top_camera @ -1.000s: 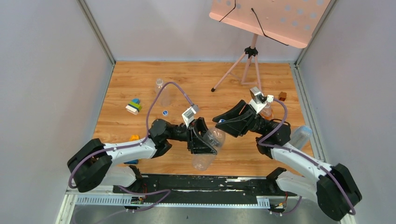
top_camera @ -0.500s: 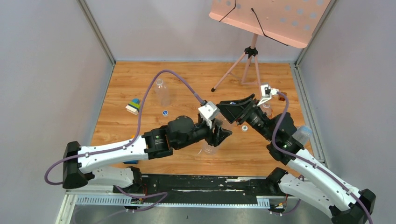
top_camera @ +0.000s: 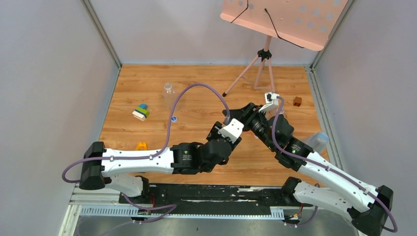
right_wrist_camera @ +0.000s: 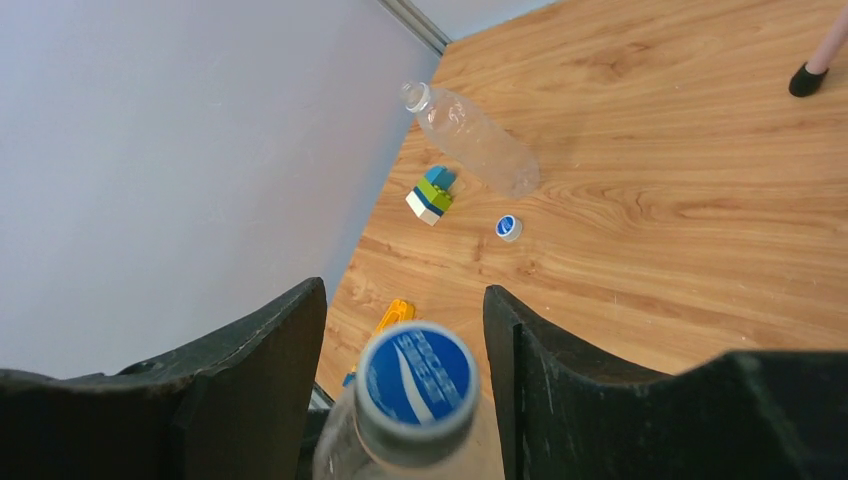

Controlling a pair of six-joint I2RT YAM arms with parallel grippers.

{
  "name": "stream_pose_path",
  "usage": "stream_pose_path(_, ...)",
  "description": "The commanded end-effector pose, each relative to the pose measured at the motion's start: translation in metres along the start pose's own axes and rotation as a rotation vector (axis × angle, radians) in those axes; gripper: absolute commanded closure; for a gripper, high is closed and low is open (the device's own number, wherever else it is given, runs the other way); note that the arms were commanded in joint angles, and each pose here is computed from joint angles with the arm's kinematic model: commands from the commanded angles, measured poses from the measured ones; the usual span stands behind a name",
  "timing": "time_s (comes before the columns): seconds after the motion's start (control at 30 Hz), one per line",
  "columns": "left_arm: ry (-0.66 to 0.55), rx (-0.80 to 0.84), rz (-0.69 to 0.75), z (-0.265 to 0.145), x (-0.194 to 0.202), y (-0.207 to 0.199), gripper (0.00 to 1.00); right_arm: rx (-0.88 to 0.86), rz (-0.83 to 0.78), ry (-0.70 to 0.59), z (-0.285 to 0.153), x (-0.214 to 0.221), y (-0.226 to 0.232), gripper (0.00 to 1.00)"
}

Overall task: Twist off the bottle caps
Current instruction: Unscrew the bottle cap from the plastic bottle.

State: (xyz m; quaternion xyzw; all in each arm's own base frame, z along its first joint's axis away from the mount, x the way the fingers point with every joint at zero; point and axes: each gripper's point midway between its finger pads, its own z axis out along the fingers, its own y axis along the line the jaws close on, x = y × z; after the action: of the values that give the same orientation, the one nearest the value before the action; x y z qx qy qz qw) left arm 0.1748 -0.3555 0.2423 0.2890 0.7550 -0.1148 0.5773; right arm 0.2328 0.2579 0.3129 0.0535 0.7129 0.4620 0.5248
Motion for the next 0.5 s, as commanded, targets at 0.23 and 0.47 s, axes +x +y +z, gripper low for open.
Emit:
stream_pose_path(0.23,-0.056,-0.153,-0.015,-0.007,-0.009,0.025,1.0,0.054,0.089,-0.084,0.002,-0.017,0.001,0.43)
stream_pose_path(0.47,-0.051,-0.169,0.006,-0.008,-0.005,0.026,1.0,0.036,0.083,-0.082,0.005,-0.021,0.009,0.57)
